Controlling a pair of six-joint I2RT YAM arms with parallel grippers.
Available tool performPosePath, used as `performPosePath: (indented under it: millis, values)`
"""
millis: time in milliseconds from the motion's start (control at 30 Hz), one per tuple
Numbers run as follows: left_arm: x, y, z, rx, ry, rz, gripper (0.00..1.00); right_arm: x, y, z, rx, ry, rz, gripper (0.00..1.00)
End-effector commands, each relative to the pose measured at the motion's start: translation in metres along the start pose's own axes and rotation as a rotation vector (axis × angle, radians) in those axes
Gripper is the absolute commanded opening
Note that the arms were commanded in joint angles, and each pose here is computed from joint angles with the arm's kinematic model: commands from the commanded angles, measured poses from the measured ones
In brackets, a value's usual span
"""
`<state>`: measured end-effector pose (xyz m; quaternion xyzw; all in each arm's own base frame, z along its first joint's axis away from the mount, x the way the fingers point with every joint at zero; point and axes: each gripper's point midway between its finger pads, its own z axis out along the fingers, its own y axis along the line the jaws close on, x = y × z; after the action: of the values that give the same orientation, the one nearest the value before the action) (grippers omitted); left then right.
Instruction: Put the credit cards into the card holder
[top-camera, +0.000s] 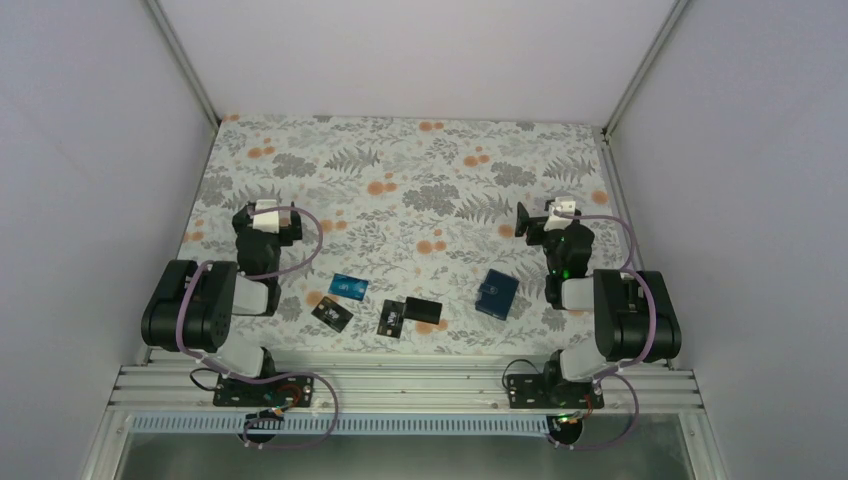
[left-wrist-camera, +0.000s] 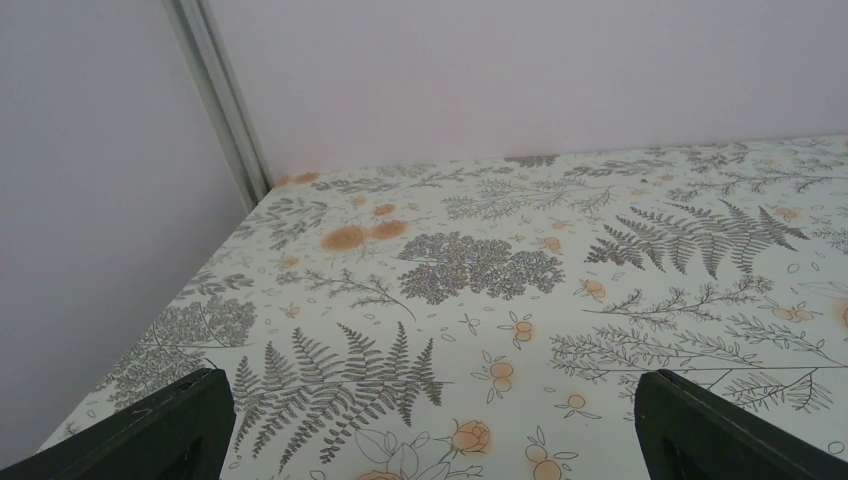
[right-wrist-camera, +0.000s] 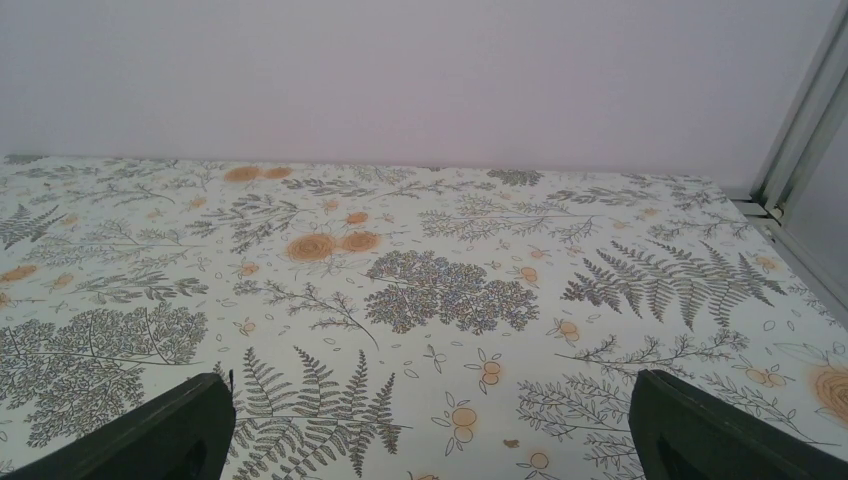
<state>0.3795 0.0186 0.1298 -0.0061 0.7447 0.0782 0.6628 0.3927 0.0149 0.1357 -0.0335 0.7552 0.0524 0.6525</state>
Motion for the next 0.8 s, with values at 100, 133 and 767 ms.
performPosePath:
  millis: [100,133,767]
  values:
    - [-0.011,-0.001,-0.001,0.015,-0.05,-0.005,1.0,-0.01,-0.002,-0.001,0.006,-0.045,-0.022,1.0]
    - [-0.011,-0.001,-0.001,0.015,-0.05,-0.007,1.0,-0.01,-0.002,-0.001,0.005,-0.046,-0.022,1.0]
    - [-0.061,0.015,0.024,-0.069,0.121,-0.123,1.0,-0.062,-0.035,0.03,0.191,0.163,0.194,1.0]
